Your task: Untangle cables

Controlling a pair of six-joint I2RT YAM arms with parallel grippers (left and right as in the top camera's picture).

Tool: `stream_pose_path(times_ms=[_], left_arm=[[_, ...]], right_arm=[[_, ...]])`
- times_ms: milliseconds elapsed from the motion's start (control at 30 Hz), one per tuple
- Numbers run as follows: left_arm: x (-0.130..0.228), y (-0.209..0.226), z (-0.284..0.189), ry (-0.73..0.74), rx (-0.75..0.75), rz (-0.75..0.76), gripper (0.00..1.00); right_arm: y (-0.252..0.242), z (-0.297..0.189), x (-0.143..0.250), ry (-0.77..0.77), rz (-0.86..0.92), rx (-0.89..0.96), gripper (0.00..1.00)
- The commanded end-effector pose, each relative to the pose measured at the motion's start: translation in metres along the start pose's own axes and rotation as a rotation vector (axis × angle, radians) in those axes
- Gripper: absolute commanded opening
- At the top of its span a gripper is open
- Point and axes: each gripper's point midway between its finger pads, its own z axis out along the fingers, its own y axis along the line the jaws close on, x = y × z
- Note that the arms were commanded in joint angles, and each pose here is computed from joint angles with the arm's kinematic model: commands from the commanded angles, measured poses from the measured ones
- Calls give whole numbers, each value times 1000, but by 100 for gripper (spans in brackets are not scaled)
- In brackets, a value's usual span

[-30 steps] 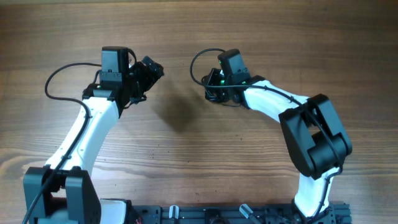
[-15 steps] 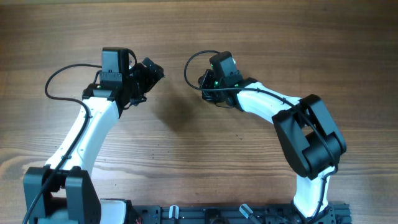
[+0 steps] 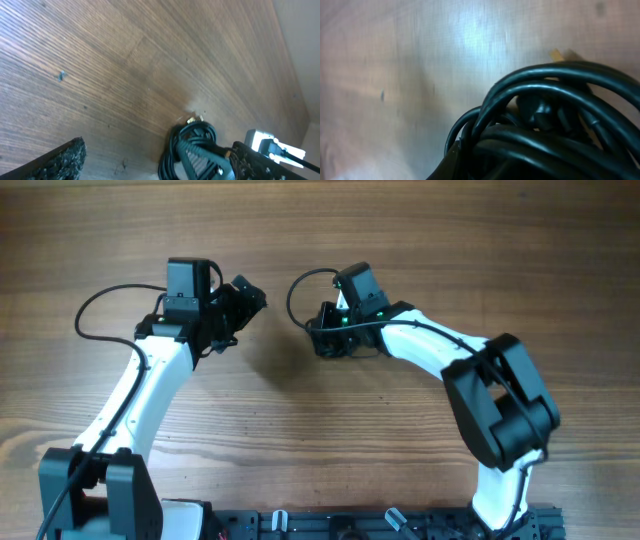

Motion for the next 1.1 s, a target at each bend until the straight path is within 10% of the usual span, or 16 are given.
stream_pose_path(times_ms=[0, 300, 733, 1067], left_arm=[[9, -5, 2, 13, -2, 33, 93], [21, -19, 2, 66, 63, 62, 90], [58, -152, -42, 172, 691, 394, 92], [68, -205, -62, 34, 842, 464, 93]], right_arm=[[21, -53, -15, -35, -67, -73, 4], [44, -127, -17, 50, -117, -370, 4], [89, -234, -9, 209, -310, -1044, 4], [100, -253, -26, 188, -374, -1053, 4]])
